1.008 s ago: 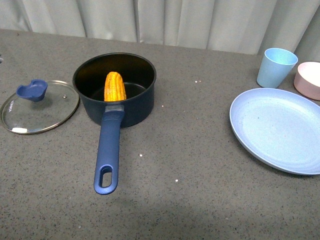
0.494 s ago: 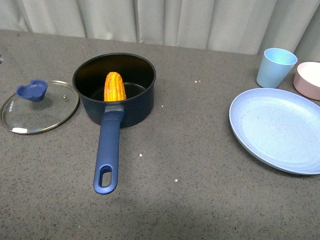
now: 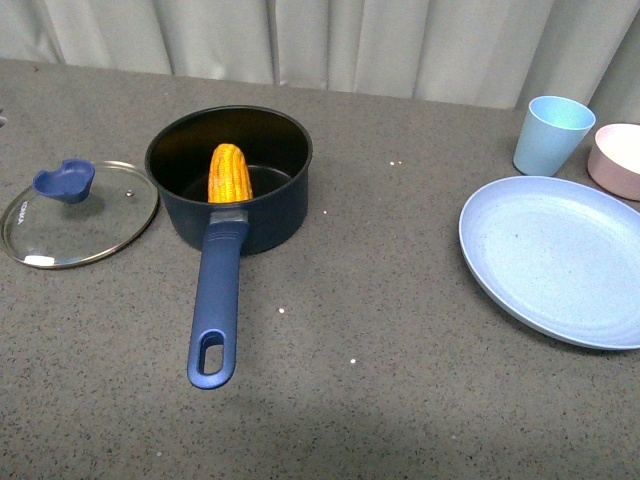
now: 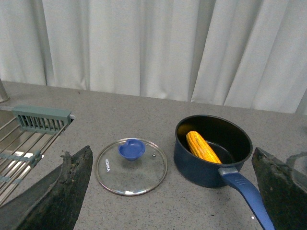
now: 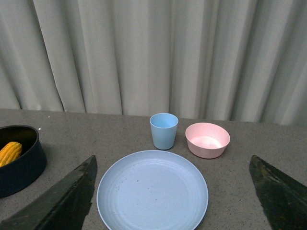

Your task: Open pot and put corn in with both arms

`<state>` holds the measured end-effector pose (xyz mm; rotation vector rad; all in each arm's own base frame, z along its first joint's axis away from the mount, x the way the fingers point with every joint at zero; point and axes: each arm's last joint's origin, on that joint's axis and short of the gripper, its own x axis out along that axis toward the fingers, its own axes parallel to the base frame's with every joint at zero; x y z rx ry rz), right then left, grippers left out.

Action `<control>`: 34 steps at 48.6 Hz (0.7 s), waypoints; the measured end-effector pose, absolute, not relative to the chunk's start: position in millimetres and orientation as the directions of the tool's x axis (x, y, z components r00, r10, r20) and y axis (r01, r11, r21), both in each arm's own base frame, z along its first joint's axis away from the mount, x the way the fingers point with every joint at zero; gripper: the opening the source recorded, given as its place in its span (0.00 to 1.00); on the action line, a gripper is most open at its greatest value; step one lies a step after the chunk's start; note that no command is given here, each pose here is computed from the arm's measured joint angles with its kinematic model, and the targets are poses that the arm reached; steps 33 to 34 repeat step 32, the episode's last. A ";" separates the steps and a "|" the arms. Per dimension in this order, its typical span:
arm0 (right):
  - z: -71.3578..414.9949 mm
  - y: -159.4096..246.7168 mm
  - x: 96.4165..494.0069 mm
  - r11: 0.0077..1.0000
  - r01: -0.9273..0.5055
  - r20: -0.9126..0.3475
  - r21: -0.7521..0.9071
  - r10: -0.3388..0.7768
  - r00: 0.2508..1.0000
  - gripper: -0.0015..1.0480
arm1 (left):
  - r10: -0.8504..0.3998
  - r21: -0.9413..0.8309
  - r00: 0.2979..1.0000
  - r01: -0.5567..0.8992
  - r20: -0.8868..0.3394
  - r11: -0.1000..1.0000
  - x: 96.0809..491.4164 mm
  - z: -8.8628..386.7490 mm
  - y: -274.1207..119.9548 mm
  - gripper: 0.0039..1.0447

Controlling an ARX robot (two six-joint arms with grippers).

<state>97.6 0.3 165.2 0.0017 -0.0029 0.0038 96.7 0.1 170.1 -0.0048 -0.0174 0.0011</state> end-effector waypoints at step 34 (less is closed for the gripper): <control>165.2 0.3 97.6 1.000 -0.004 0.003 0.002 0.004 1.000 0.91 | 0.001 -0.005 1.000 -0.001 0.017 1.000 96.7 170.1 0.1 0.94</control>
